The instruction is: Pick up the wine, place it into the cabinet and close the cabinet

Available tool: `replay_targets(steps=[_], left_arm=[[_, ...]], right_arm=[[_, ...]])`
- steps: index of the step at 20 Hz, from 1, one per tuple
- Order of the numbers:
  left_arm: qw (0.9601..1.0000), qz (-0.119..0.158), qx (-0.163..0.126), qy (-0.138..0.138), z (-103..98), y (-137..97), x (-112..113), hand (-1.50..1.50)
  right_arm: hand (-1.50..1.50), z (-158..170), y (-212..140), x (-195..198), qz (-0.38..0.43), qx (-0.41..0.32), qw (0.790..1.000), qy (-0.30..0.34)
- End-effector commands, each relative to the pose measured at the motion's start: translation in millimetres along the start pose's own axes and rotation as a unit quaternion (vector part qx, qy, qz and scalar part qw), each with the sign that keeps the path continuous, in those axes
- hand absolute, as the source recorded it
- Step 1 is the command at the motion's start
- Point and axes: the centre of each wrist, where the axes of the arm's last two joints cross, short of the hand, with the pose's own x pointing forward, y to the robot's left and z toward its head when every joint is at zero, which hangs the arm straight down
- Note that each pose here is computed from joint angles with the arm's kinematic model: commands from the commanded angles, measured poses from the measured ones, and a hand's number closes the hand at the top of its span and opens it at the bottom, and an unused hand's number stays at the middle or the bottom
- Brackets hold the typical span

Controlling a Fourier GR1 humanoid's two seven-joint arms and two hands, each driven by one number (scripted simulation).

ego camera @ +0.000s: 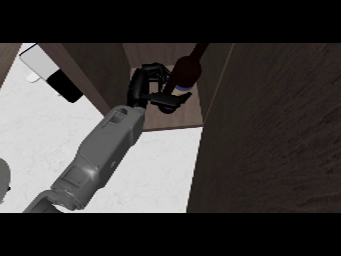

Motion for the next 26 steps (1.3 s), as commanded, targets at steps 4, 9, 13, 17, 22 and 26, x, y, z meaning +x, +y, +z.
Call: replay_targets(steps=[4, 9, 13, 17, 22, 26], left_arm=[[0.9992, 0.013, 0.031, 0.022, -9, 10, -1, 1.50], [0.9986, 0.007, 0.045, 0.026, -19, 13, 10, 1.50], [0.9977, -0.023, 0.063, 0.009, -23, 22, 13, 1.50], [0.9965, -0.049, 0.067, 0.002, -17, 29, 0, -1.50], [0.9915, -0.090, 0.092, -0.020, -25, 25, 13, -1.50], [0.9878, -0.106, 0.114, -0.009, -26, 41, 10, -1.50]], right_arm=[[-1.50, 14, -6, 40, -0.054, 0.009, 0.998, -0.002], [-1.50, 11, -4, 34, -0.055, 0.011, 0.998, -0.008], [-1.50, 14, -4, 32, -0.063, 0.014, 0.998, -0.004], [-1.50, 11, -4, 22, -0.049, 0.025, 0.998, -0.006], [-1.50, 13, -3, 25, -0.061, 0.032, 0.998, -0.006], [-1.50, 13, -2, 24, -0.060, 0.031, 0.998, -0.016]])
